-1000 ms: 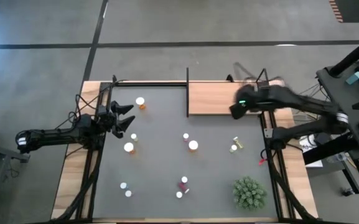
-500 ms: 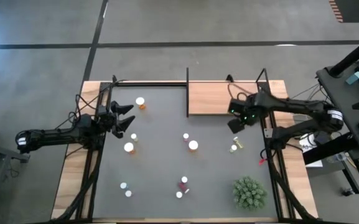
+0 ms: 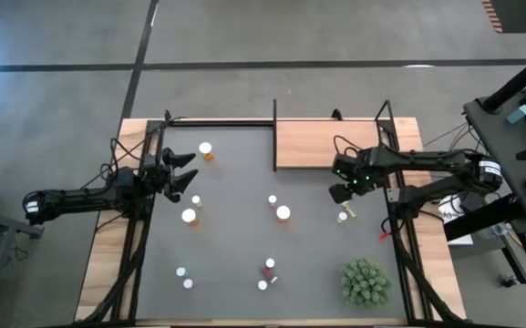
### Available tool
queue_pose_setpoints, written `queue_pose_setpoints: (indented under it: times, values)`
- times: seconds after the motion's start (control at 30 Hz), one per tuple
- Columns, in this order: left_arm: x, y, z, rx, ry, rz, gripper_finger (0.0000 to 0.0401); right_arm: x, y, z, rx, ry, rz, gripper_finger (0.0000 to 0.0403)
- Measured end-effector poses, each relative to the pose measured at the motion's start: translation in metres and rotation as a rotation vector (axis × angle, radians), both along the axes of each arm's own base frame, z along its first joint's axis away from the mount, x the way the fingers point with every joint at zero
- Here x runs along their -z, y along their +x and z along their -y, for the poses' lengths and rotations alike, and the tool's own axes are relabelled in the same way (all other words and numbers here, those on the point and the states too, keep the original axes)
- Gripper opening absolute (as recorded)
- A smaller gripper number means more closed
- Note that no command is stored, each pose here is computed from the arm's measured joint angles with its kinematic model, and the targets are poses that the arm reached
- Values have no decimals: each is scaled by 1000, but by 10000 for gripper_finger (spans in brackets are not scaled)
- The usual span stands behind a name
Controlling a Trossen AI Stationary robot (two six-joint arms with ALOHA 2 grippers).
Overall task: Pick and place medicine bottles onto shelf by color
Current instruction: Put the top right yellow medicine bottle on the shelf
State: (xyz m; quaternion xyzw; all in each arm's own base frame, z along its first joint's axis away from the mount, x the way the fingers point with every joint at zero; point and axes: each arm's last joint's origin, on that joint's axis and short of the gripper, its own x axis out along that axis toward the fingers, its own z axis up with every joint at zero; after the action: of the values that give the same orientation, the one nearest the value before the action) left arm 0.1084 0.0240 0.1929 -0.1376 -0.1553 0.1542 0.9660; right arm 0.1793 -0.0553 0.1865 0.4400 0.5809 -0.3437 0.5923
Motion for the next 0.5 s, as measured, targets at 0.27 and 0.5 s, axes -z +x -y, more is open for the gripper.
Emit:
queue_pose_setpoints:
  times: [0.27, 0.5]
  values:
    - [0, 0, 0, 0, 0, 0, 302, 12, 5, -3, -48, 32, -42, 227]
    - [0, 0, 0, 0, 0, 0, 302, 18, 12, -13, -118, 76, -43, 213]
